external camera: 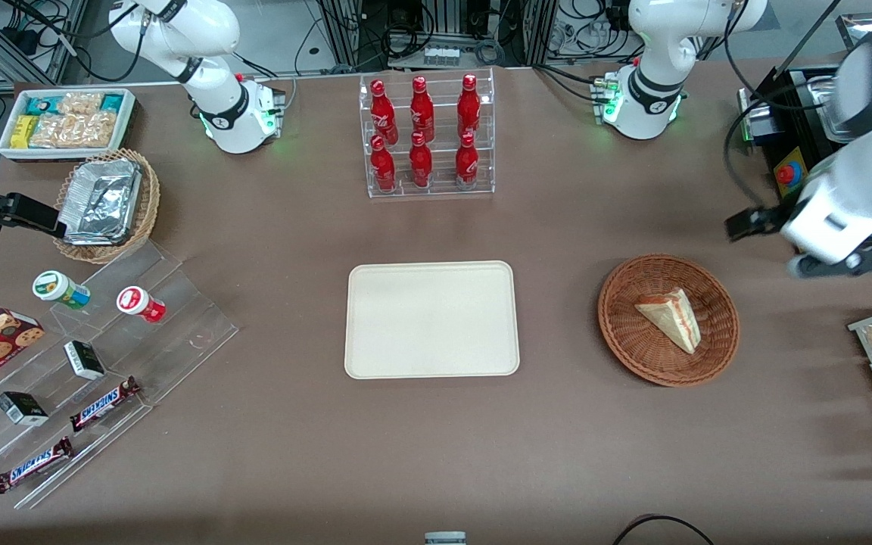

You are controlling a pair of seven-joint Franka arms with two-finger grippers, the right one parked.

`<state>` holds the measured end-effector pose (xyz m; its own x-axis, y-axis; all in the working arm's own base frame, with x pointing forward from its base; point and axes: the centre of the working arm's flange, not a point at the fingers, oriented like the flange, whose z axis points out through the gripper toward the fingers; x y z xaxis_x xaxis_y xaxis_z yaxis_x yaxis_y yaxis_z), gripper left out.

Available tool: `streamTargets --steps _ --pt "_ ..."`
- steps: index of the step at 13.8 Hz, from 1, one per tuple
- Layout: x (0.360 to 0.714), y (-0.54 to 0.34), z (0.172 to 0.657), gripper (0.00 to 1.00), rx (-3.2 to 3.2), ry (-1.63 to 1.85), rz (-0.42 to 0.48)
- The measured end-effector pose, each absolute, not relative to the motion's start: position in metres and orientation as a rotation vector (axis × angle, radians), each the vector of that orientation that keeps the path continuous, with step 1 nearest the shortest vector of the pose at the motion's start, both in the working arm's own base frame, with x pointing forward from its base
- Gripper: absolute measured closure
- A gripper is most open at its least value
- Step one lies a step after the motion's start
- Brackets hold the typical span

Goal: Place sandwich from basket to tray
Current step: 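Move the left gripper over the wrapped sandwich in the wicker basket, then lower the open left gripper around the sandwich and close it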

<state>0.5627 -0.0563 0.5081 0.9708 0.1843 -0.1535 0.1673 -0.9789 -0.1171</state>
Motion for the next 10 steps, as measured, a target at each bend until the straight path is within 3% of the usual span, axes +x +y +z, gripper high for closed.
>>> streamTargets --steps 4,10 --pt "0.553 -0.072 0.413 0.0 -2.956 -0.659 0.137" --pt "0.535 -0.049 0.343 0.0 -2.906 -1.021 -0.026"
